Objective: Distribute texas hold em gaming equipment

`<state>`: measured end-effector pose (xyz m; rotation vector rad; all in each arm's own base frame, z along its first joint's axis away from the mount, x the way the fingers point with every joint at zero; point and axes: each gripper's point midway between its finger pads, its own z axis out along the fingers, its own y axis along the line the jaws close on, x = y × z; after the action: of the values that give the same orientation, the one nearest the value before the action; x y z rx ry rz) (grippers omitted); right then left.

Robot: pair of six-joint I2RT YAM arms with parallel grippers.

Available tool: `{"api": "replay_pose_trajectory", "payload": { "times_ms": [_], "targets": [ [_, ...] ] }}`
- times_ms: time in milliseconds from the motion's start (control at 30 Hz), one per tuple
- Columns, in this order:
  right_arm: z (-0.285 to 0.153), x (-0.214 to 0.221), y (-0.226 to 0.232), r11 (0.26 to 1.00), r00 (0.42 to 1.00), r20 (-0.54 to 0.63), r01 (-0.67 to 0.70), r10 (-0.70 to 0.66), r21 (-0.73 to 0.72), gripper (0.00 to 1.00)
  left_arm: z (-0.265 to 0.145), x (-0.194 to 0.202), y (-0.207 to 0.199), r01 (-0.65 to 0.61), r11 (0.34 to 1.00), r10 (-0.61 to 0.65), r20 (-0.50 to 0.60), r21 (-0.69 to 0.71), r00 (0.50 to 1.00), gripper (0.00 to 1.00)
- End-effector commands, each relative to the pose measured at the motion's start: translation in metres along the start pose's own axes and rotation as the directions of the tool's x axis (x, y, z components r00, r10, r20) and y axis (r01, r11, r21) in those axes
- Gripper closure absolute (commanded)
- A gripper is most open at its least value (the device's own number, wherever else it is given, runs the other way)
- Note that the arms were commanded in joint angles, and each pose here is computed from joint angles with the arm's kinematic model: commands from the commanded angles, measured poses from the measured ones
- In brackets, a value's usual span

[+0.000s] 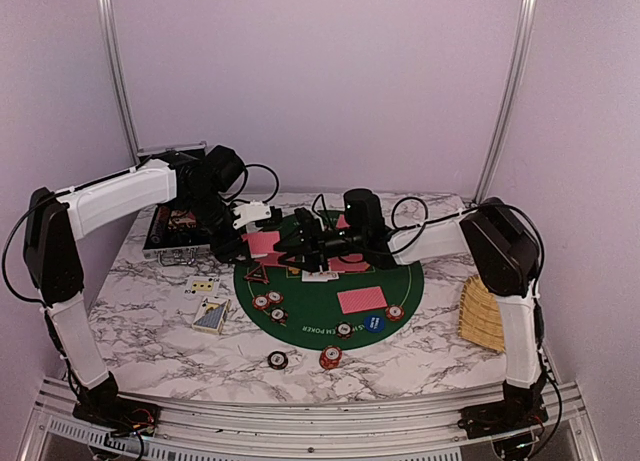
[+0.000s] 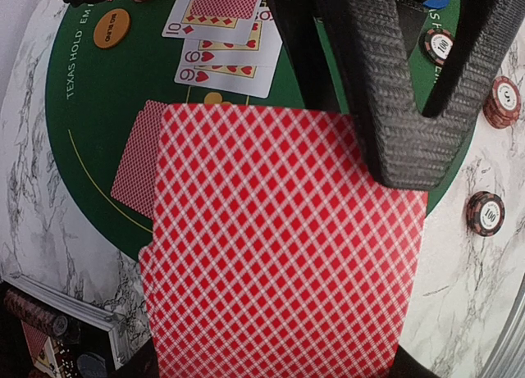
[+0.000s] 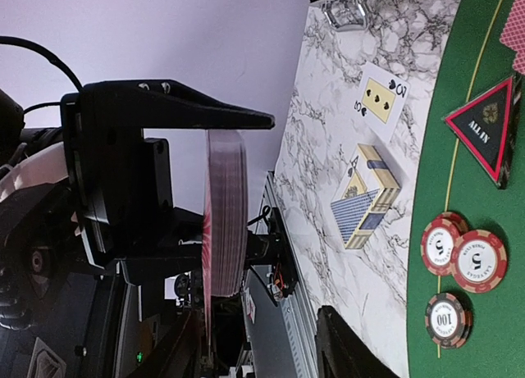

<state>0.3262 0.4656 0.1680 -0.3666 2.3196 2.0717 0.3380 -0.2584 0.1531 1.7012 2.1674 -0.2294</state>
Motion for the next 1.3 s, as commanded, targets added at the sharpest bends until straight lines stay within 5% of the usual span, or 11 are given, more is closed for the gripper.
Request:
{"api": "replay_pose_trajectory", "payload": {
  "times_ms": [0,400,667,1267],
  "targets": [
    [0.005,-0.008,0.020,0.998,0.999,0.006,0.044,-0.043,-0.048,0.54,-0.002,-0.007,-0.002,-0.002,1.000,0.002,0.019,0.016,1.000,1.00],
    [0.009,-0.010,0.028,0.994,0.999,0.002,0.037,-0.037,-0.099,0.73,0.000,-0.006,-0.004,-0.005,1.000,0.005,0.010,0.021,1.000,1.00],
    [0.007,-0.010,0.034,0.991,0.999,0.001,0.032,-0.032,-0.132,1.00,0.003,-0.003,-0.004,-0.003,1.000,0.003,0.000,0.020,1.000,1.00],
    [-0.131,-0.025,-0.021,1.000,0.976,0.216,-0.020,0.016,0.019,1.00,0.007,0.022,-0.001,0.030,0.999,-0.030,-0.037,0.011,0.999,1.00]
  ]
}}
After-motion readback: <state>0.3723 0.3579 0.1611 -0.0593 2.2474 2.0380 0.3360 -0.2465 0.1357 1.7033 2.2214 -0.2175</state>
